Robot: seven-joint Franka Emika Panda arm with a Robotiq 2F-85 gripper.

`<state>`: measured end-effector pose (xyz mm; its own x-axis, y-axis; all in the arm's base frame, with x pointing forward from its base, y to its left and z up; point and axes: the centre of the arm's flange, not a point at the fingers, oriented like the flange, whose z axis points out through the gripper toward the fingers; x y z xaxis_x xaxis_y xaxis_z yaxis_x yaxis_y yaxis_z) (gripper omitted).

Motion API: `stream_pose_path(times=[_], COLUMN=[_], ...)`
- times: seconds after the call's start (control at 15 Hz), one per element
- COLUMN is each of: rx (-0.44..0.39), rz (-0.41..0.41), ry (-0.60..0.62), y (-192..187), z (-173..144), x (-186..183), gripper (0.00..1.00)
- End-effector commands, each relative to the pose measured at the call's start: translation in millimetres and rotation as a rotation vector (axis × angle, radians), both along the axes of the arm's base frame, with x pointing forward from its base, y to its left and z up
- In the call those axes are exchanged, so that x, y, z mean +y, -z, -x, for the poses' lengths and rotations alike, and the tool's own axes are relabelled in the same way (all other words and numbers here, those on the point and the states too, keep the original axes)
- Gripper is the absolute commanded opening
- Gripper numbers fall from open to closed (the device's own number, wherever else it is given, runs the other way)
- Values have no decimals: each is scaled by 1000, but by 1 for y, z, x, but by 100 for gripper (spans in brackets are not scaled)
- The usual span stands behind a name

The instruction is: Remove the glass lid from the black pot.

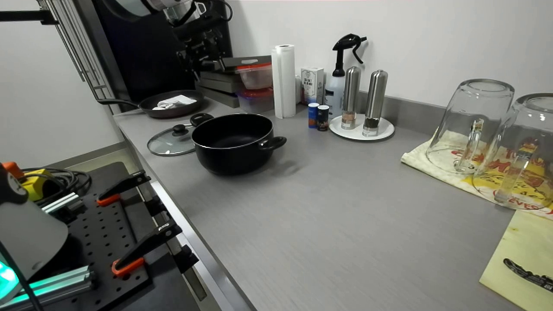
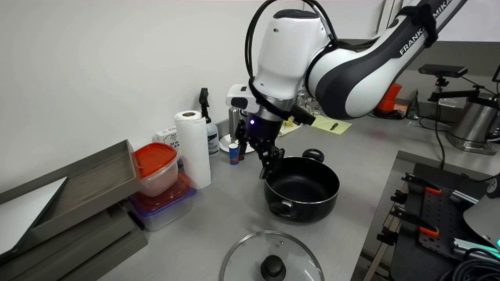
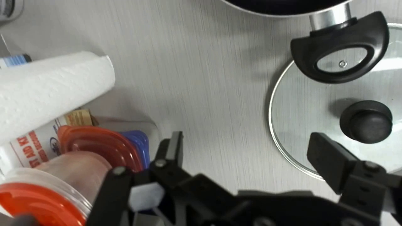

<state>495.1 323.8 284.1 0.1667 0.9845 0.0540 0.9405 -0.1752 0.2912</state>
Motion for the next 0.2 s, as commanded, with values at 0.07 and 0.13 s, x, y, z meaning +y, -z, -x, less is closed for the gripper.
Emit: stream_pose_path(times=[0.07, 0.13], rx=[-2, -2], rz=[13, 14], ry=[27, 32], y=[-6, -7], z=[0, 1], x=[-6, -7], gripper=[100, 100])
